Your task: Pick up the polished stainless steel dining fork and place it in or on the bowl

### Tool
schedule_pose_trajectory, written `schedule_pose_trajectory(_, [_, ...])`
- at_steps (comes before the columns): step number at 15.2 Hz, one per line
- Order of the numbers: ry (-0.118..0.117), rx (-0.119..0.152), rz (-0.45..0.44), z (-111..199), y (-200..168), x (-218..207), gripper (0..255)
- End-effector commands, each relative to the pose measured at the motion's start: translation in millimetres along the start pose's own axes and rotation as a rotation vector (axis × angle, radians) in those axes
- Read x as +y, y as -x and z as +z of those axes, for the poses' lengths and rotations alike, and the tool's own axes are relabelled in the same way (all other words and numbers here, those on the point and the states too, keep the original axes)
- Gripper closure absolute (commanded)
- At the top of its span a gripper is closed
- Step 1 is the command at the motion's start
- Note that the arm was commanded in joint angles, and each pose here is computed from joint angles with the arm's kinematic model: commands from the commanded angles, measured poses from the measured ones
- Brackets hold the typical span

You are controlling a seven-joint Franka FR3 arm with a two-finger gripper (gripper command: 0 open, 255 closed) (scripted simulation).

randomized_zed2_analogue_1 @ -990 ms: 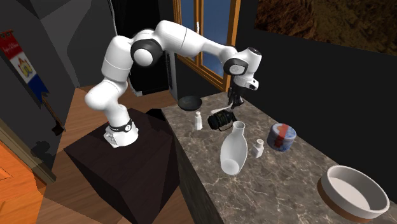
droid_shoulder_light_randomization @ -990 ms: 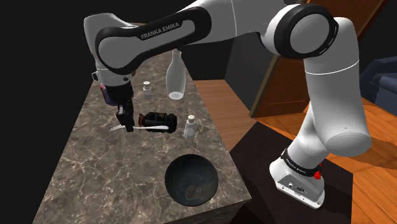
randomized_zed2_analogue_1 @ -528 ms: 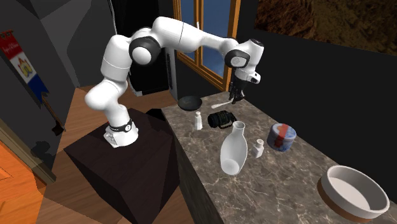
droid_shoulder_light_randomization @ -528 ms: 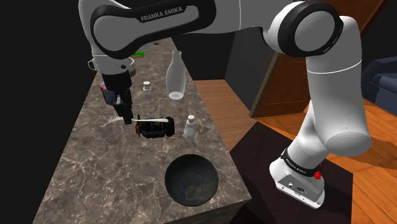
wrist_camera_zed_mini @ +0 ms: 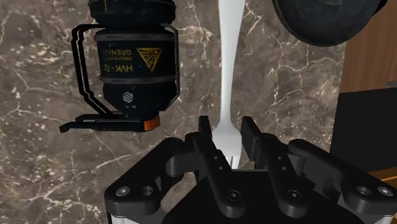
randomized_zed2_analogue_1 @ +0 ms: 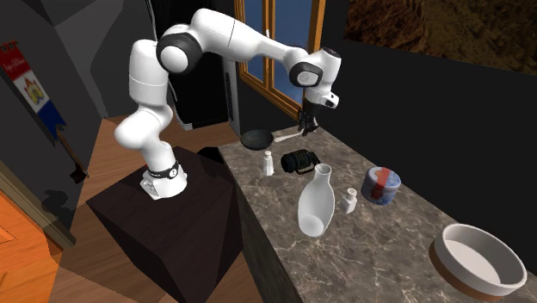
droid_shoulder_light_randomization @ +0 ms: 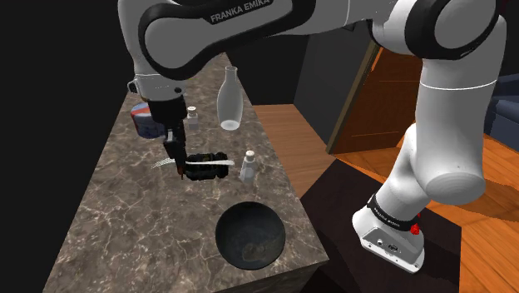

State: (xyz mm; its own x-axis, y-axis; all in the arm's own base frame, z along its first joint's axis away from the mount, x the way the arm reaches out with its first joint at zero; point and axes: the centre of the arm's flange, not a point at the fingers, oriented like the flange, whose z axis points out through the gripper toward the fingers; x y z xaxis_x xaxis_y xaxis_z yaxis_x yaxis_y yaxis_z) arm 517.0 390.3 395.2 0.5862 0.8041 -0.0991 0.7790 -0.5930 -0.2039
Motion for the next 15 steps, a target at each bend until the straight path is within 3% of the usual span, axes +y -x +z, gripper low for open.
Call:
schedule_pose_trajectory(1, [0.001,0.000,0.001,4.0,19.1,-18.4,255])
schedule_pose_trajectory(15, [0.001,0.000,0.001,51.5,148.2,-141.9,255])
